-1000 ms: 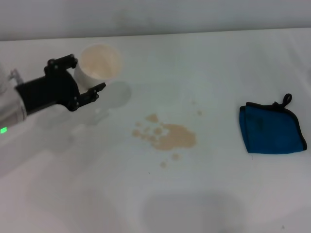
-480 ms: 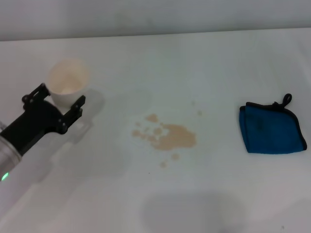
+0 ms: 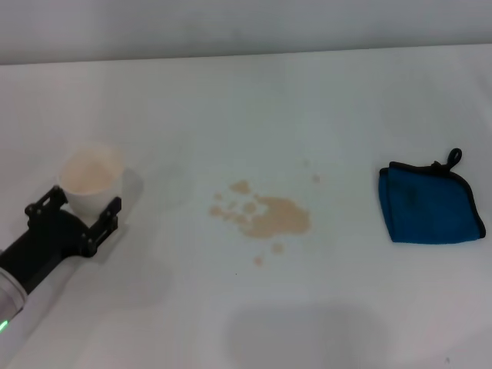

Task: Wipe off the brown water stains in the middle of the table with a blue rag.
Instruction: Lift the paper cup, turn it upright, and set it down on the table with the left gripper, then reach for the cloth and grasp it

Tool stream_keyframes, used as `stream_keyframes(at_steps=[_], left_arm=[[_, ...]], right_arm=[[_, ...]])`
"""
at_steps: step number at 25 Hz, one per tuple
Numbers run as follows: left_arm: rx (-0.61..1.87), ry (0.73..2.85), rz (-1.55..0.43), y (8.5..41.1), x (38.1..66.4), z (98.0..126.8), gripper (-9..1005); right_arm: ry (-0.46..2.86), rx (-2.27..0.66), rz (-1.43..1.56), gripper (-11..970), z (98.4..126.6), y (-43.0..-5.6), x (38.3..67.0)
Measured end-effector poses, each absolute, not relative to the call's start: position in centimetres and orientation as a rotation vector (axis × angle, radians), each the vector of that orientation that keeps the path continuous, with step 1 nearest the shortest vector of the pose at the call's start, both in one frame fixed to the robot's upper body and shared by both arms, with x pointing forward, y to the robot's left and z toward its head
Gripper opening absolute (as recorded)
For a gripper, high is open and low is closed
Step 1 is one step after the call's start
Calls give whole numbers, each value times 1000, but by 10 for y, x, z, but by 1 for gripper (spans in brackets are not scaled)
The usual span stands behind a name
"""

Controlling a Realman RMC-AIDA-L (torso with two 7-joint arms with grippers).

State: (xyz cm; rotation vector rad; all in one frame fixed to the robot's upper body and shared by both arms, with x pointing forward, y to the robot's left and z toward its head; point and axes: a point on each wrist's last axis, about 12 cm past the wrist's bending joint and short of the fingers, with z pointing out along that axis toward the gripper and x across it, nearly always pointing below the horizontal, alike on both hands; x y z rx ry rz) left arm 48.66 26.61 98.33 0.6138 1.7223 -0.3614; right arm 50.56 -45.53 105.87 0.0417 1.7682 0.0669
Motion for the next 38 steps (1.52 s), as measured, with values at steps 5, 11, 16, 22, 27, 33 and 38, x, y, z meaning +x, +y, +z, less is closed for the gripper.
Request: stream_keyframes(at_steps=[5, 11, 16, 22, 27, 33, 38], left_arm=[[604, 1787, -346, 269, 483, 976, 643], [603, 1828, -326, 271, 485, 972, 659], [597, 1829, -328, 272, 483, 971, 674], [590, 1832, -322, 274, 479, 970, 693], [583, 1836, -319, 275, 479, 970, 742], [576, 1835, -314, 277, 477, 970, 885], [559, 1813, -324, 281, 467, 969, 886]], right_arm=[[1746, 43, 98, 820, 1059, -454, 500], [1730, 27, 125, 818, 1060, -451, 499], [1728, 28, 128, 817, 1060, -451, 498], [1729, 30, 129, 815, 1060, -451, 498], [1729, 30, 129, 813, 1060, -450, 499], [1732, 25, 125, 811, 1060, -450, 500], [1740, 23, 116, 809, 1059, -450, 502]])
